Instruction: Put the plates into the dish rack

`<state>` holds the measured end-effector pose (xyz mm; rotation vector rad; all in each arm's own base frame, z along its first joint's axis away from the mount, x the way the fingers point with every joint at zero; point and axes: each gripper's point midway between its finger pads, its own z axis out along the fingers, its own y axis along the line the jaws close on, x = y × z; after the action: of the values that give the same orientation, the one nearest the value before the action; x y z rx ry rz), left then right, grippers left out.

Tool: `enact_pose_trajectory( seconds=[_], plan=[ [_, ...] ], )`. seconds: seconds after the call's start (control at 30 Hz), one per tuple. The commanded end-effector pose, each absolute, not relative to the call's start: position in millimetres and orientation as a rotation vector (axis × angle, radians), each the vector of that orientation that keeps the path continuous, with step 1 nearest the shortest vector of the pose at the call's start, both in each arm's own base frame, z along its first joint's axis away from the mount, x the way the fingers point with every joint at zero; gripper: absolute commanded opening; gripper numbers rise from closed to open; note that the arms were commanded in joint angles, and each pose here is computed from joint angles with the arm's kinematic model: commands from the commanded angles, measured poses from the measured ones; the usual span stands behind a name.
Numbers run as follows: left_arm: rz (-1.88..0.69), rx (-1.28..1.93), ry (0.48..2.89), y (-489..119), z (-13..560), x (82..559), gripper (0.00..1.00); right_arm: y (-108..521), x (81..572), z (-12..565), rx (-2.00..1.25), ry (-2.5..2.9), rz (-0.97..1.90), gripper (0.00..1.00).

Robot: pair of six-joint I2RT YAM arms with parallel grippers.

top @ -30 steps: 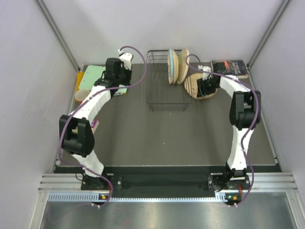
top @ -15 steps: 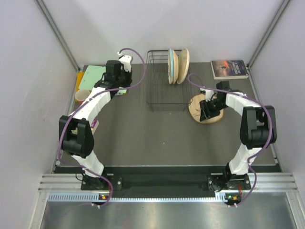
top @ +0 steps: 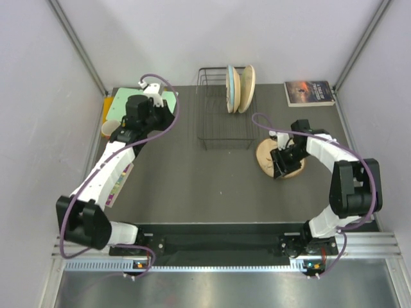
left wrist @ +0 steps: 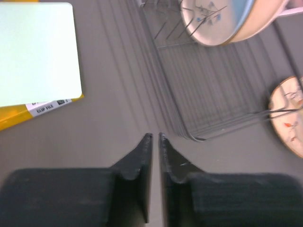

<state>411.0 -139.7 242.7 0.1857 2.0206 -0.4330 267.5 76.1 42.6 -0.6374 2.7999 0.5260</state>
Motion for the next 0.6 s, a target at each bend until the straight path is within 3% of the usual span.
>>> enact_pose_trajectory(
  seconds=[0.0,0.03,0.13,0.2,0.27,0.3,0.4,0.47,0.53,0.57],
  plan=[
    [-0.595,0.030,1.960,-144,269,376,0.29,69,251,77,-0.685,2.754,0.447,0.50],
    [-0.648,0.029,1.970,-150,269,367,0.46,63,254,85,-0.670,2.727,0.428,0.56],
    [-0.773,0.052,1.957,-173,277,349,0.60,41,272,126,-0.556,2.593,0.376,0.69],
    [-0.829,0.162,1.880,-199,293,340,0.66,38,287,165,-0.532,2.425,0.394,0.73],
    [-0.908,0.286,1.866,-225,291,328,0.68,20,302,189,-0.439,2.319,0.347,0.95],
    [-0.927,0.369,1.860,-242,288,318,0.68,15,307,192,-0.410,2.296,0.340,1.00],
    [-1.013,0.624,1.852,-285,268,291,0.68,14,315,180,-0.478,2.308,0.460,1.00],
    [-0.962,0.812,1.810,-304,250,282,0.67,14,322,169,-0.515,2.344,0.635,0.90],
    [-0.933,0.958,1.812,-328,227,265,0.65,-2,340,164,-0.464,2.339,0.791,0.86],
    [-0.919,1.010,1.792,-339,221,258,0.65,2,336,167,-0.473,2.313,0.913,0.95]
  ],
)
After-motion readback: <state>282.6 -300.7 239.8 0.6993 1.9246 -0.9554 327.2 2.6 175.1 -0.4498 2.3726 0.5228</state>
